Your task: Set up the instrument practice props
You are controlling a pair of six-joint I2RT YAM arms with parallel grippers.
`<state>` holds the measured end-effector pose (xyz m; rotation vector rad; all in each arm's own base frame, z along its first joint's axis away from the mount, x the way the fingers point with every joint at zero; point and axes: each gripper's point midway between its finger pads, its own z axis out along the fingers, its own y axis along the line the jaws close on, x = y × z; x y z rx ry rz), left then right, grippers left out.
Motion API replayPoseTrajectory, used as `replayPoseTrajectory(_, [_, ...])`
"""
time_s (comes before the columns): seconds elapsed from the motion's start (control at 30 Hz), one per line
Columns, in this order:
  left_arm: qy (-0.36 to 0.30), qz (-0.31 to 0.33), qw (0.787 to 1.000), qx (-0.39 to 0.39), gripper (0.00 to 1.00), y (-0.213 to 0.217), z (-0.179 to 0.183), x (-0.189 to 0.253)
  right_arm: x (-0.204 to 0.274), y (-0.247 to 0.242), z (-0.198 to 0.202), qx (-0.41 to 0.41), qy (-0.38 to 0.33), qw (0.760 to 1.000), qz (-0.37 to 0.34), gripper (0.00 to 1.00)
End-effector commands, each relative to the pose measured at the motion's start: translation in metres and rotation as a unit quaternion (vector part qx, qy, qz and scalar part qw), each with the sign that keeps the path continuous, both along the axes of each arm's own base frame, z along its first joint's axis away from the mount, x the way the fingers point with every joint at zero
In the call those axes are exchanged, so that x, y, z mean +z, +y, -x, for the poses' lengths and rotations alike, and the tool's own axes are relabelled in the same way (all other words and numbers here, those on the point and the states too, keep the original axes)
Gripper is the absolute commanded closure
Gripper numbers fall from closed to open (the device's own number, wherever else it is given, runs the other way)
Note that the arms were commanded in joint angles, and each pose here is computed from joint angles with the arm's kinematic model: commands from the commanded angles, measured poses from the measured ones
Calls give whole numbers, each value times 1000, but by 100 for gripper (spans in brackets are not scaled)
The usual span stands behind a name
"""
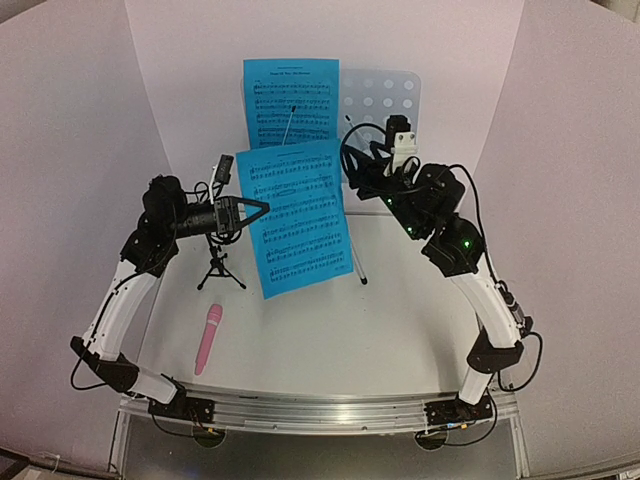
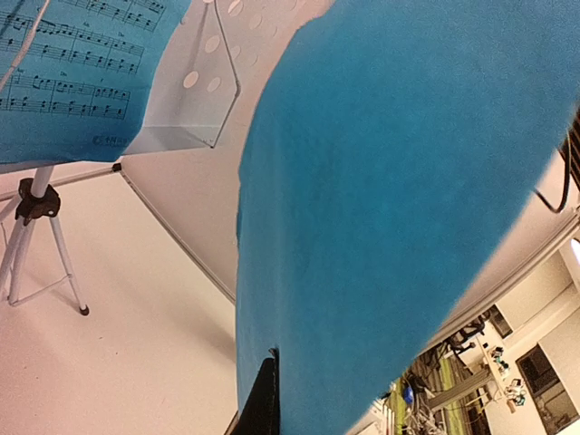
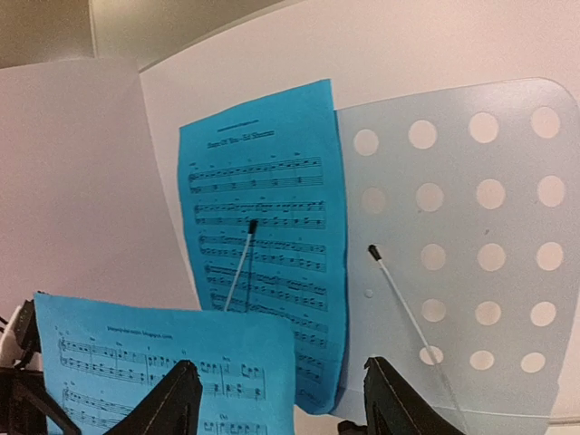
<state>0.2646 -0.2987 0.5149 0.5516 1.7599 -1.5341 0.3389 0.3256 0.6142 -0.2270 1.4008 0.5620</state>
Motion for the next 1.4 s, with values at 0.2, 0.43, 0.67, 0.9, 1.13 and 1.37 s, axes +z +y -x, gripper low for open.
replayPoseTrajectory(0.2, [-106, 66, 992, 13, 100, 5, 0, 85, -22, -54, -53, -134, -3, 987, 82, 39])
replayPoseTrajectory(0.43, [-162, 46, 984, 58, 100, 9, -32, 101, -28, -53, -83, -143, -24, 981, 130, 39])
replayPoseTrajectory(0.67, [-173, 54, 979, 92, 100, 16, -50, 113, -28, -31, -77, -61, -52, 984, 160, 40])
replayPoseTrajectory(0.9, [-205, 44, 970, 125, 100, 21, -65, 117, -43, -28, -102, -84, -59, 974, 202, 40])
replayPoseTrajectory(1.13, [-263, 31, 955, 137, 100, 19, -72, 120, -54, -26, -118, -104, -64, 965, 233, 45])
replayPoseTrajectory(1.37, [-298, 18, 944, 142, 100, 17, -78, 118, -56, -24, -124, -112, -69, 962, 239, 69])
